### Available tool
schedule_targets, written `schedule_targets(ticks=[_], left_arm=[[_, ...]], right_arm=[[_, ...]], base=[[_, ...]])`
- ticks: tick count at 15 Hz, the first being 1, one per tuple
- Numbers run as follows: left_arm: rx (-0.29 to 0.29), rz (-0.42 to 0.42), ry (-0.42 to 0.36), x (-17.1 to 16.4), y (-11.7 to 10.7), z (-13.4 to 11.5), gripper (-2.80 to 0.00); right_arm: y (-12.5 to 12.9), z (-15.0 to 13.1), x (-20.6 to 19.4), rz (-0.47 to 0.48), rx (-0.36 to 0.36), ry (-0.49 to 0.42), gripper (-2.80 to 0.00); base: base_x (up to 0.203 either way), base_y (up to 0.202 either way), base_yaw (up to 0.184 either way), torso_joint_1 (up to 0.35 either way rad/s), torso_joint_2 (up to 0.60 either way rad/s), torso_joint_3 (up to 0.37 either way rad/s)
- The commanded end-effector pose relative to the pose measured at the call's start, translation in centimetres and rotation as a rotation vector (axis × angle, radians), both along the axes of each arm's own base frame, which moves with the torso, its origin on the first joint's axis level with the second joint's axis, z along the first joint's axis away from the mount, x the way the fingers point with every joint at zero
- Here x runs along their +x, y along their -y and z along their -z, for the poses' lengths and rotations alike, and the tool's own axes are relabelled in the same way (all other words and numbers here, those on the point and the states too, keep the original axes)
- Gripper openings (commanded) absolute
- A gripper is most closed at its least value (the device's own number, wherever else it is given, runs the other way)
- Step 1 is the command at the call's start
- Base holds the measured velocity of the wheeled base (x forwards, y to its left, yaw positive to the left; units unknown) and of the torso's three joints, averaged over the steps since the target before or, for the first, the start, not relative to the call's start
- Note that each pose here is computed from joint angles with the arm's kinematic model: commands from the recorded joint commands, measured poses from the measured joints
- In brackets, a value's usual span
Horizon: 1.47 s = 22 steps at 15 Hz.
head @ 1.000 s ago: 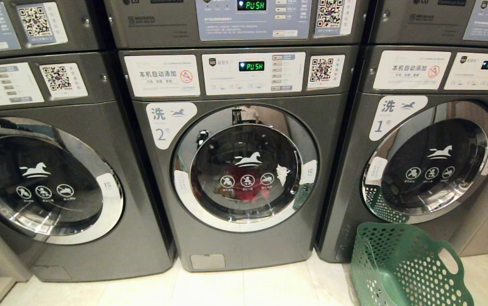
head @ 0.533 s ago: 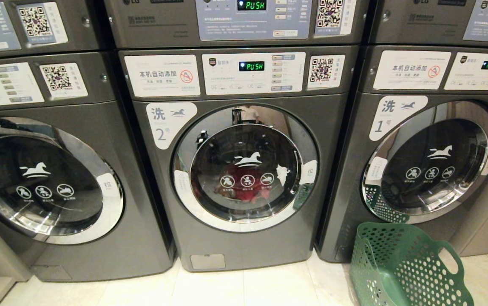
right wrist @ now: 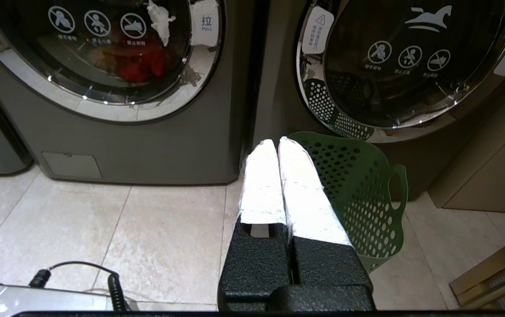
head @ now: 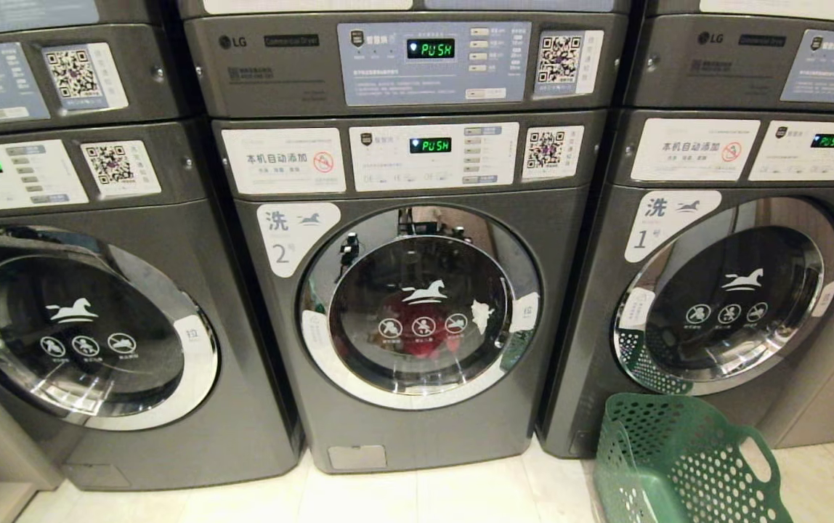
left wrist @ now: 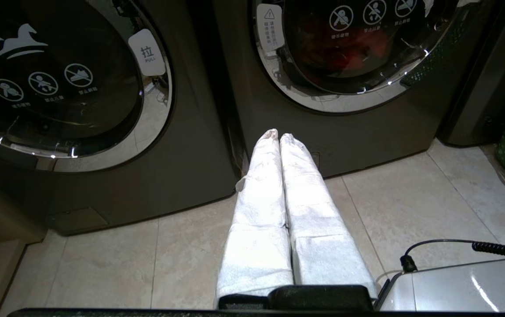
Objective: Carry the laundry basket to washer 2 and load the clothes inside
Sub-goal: Press the washing machine switch
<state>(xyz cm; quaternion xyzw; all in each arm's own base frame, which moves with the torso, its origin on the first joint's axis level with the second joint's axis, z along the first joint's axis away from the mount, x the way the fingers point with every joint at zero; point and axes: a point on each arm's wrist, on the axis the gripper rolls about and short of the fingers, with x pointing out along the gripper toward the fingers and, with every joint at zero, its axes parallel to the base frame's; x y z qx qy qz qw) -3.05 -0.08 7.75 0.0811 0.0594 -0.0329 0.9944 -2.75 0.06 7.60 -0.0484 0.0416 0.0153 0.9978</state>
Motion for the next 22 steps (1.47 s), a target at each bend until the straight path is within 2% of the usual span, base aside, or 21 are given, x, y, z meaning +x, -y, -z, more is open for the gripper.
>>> schedule_targets(ticks=[1,4,8,13,22], left_arm=[[0.0,0.0,-0.002,-0.01,0.0,0.04,-2.8],[-0.001,-0.001,-0.002,-0.01,0.0,0.05,-2.8],[-0.003,-0.001,-0.002,-0.01,0.0,0.04,-2.8],[-0.004,-0.003,-0.002,-0.01,0.0,0.04,-2.8],[-0.004,-0.001,-0.002,-0.01,0.0,0.04,-2.8]], right_arm=[[0.0,0.01,0.02,-0.001,0.0,-0.003,-2.8],[0.01,0.01,0.02,0.004,0.001,-0.003,-2.8],[0.01,0.01,0.02,0.002,0.0,-0.003,-2.8],[0.0,0.01,0.02,0.0,-0.003,-0.003,-2.8],[0.0,-0.04,0.0,0.001,0.008,-0.001,-2.8]], base=[[0.0,0.0,0.0,0.137,-0.45,-0.312],[0.022,0.0,0.001,0.156,-0.46,-0.311],[0.177,0.0,0.0,0.178,-0.47,-0.308],[0.012,0.0,0.0,0.203,-0.5,-0.298],[0.0,0.0,0.0,0.036,-0.08,-0.047]])
